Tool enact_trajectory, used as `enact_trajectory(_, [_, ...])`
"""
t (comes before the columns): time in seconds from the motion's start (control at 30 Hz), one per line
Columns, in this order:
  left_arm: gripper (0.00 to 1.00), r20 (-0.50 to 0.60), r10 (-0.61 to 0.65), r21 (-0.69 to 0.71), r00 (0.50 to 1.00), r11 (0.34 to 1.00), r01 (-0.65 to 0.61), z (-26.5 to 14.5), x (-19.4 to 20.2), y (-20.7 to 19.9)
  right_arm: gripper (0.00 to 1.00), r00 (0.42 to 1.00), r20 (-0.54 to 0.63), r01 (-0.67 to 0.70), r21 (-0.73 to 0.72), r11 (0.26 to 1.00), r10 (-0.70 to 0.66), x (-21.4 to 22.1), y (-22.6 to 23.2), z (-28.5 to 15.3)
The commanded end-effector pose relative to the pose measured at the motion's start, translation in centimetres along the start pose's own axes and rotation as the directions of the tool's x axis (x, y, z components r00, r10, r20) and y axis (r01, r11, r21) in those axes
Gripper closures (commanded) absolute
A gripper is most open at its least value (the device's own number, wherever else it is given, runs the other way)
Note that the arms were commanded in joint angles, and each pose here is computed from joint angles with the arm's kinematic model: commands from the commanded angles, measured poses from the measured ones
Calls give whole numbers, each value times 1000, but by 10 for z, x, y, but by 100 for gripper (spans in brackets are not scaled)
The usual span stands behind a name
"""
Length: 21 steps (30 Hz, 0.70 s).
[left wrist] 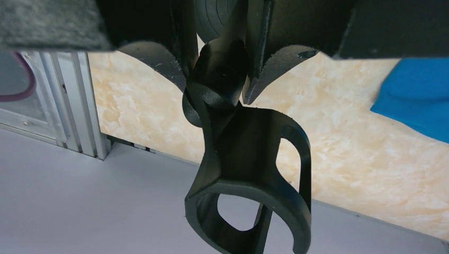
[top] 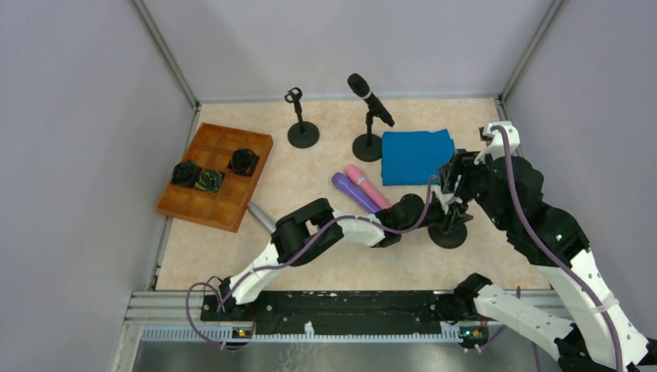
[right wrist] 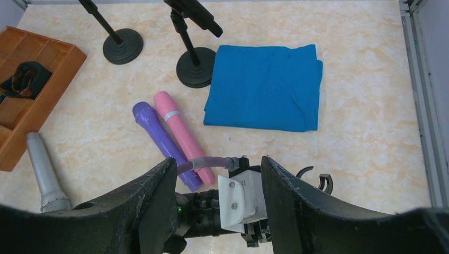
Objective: Attach the microphones to the stand
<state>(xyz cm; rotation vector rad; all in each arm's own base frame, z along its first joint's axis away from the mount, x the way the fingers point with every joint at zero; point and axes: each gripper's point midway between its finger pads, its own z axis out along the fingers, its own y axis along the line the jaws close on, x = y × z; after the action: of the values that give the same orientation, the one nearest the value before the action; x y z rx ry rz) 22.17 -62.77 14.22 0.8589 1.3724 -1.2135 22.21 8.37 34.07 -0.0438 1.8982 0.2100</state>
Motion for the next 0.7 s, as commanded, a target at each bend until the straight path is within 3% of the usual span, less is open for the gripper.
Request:
enact_trajectory(0.0, [100, 91, 14, 164, 996, 986, -29, 0, -57, -41, 41, 999, 32, 4, -5, 1000, -3, -7, 0, 0])
enact_trajectory(0.37, [100, 122, 46, 210, 991, 975, -71, -57, -96, -64, 41, 989, 144, -20, -64, 998, 29, -27, 6, -8])
enact_trajectory(0.67, [100, 60, 15, 146, 998, 989, -23, -132, -87, -66, 41, 983, 177, -24, -101, 995, 42, -32, 14, -4])
